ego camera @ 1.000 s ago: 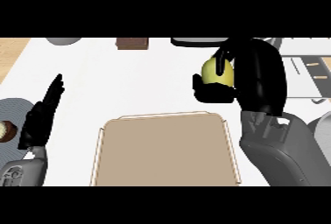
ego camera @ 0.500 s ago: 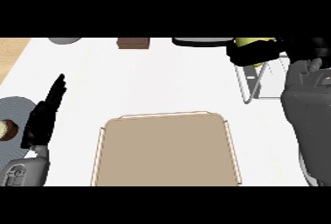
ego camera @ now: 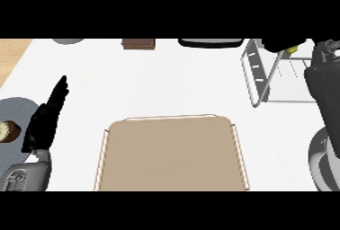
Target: Pick the lemon from the tray and place it in the tiered basket
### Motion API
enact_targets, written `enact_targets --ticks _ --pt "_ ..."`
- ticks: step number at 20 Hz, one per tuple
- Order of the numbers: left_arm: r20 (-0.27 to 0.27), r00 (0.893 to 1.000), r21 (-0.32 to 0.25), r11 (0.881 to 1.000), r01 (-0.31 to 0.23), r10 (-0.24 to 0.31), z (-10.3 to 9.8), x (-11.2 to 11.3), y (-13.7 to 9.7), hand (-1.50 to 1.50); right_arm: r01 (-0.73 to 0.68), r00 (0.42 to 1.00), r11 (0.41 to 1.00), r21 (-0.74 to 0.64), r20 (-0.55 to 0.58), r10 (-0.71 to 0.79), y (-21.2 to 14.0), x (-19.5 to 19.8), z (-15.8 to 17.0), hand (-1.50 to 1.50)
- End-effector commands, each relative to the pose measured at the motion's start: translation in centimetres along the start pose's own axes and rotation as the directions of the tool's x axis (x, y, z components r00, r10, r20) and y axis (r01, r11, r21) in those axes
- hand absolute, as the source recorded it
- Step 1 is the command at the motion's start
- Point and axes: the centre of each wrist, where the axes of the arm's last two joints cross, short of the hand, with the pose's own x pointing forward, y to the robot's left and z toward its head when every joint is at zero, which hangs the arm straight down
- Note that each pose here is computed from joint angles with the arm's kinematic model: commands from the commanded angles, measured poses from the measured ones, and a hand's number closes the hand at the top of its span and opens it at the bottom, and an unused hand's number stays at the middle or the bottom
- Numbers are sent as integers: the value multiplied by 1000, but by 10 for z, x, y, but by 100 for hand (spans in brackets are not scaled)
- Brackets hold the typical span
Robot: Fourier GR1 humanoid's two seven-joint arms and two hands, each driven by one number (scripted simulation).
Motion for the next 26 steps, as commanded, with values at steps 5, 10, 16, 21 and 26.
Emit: enact_targets --ticks 5,10,16,21,26 --pt "17 1000 5 1000 -21 21 4 10 -15 0 -175 984 983 -52 -46 173 -4 -60 -35 150" --pt "2 1000 4 1000 12 -12 -14 20 11 0 -179 984 983 34 -3 179 19 -86 -50 150" --pt "0 1000 1 1000 -16 16 -9 8 -21 0 -61 998 991 123 17 60 23 -123 -53 150" --pt "10 1000 -3 1000 -11 11 -14 6 13 0 -16 999 966 256 -23 22 56 -131 -45 150" --pt "18 1000 -15 1000 -1 1 -3 0 3 0 149 975 942 302 -204 -89 46 -152 -52 -150"
